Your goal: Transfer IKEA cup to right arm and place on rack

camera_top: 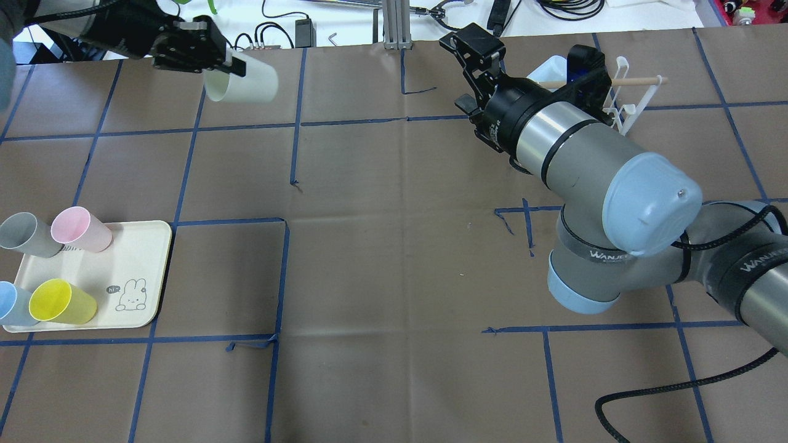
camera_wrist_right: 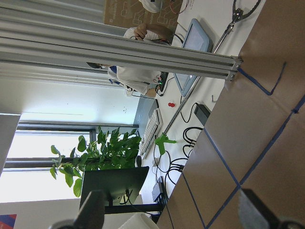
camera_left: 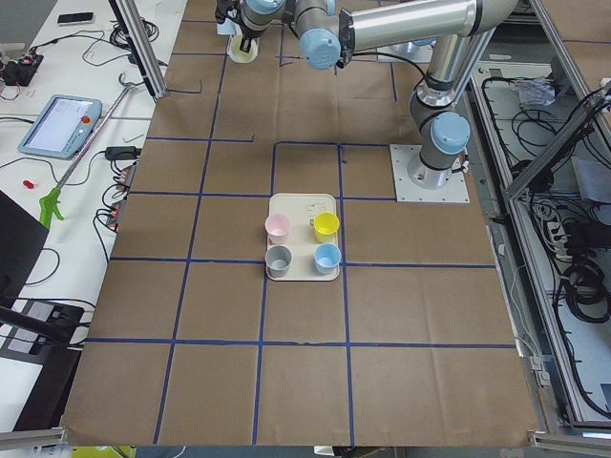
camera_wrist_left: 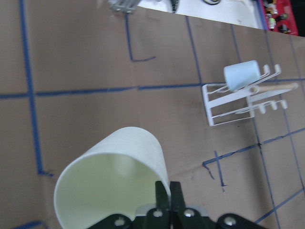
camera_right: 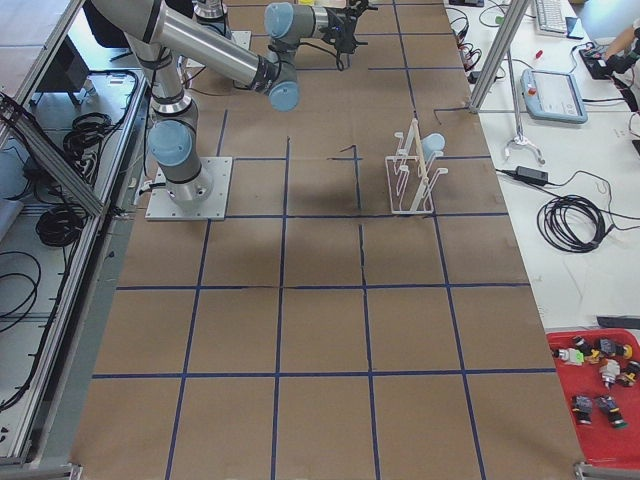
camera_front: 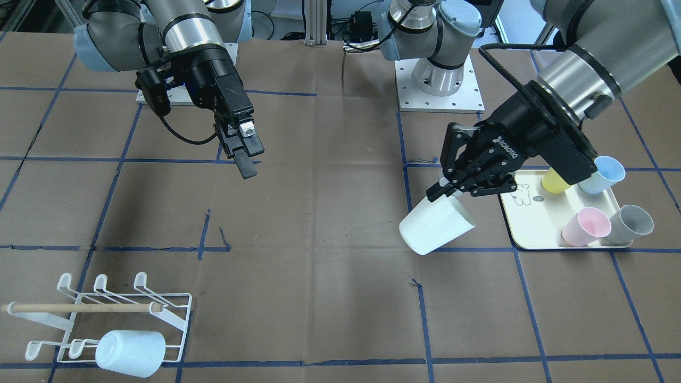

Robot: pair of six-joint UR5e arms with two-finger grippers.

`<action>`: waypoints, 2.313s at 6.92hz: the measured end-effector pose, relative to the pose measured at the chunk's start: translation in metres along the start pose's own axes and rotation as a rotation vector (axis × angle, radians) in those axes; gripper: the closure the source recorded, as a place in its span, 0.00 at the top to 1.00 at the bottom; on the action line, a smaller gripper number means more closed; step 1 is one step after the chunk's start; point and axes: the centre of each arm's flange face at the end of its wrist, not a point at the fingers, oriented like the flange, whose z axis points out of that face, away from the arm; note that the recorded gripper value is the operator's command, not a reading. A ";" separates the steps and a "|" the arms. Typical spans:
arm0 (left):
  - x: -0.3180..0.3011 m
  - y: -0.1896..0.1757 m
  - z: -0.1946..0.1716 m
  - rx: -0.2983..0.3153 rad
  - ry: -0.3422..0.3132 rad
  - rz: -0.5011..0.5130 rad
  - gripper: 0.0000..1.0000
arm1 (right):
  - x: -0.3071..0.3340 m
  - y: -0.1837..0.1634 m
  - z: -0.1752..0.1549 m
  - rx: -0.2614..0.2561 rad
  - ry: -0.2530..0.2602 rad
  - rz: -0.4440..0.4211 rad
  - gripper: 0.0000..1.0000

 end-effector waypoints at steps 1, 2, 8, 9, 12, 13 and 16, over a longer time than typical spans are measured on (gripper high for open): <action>0.013 0.006 0.019 0.077 0.027 0.093 0.00 | 0.000 0.000 0.001 0.000 0.001 0.000 1.00; 0.019 0.019 0.037 0.148 0.044 0.175 0.00 | 0.001 0.000 0.001 0.000 0.001 0.000 1.00; 0.056 0.112 0.119 0.391 0.107 0.388 0.00 | 0.021 0.005 0.002 -0.021 0.087 0.128 1.00; 0.056 0.125 0.123 0.407 0.114 0.385 0.00 | 0.022 0.006 0.004 -0.024 0.094 0.172 1.00; 0.060 0.137 0.126 0.427 0.130 0.374 0.00 | 0.023 0.003 0.023 -0.037 0.129 0.209 1.00; 0.063 0.139 0.127 0.426 0.132 0.372 0.00 | 0.022 0.002 0.034 -0.046 0.137 0.208 1.00; 0.065 0.140 0.128 0.425 0.134 0.369 0.00 | 0.025 0.009 0.059 -0.083 0.172 0.206 0.99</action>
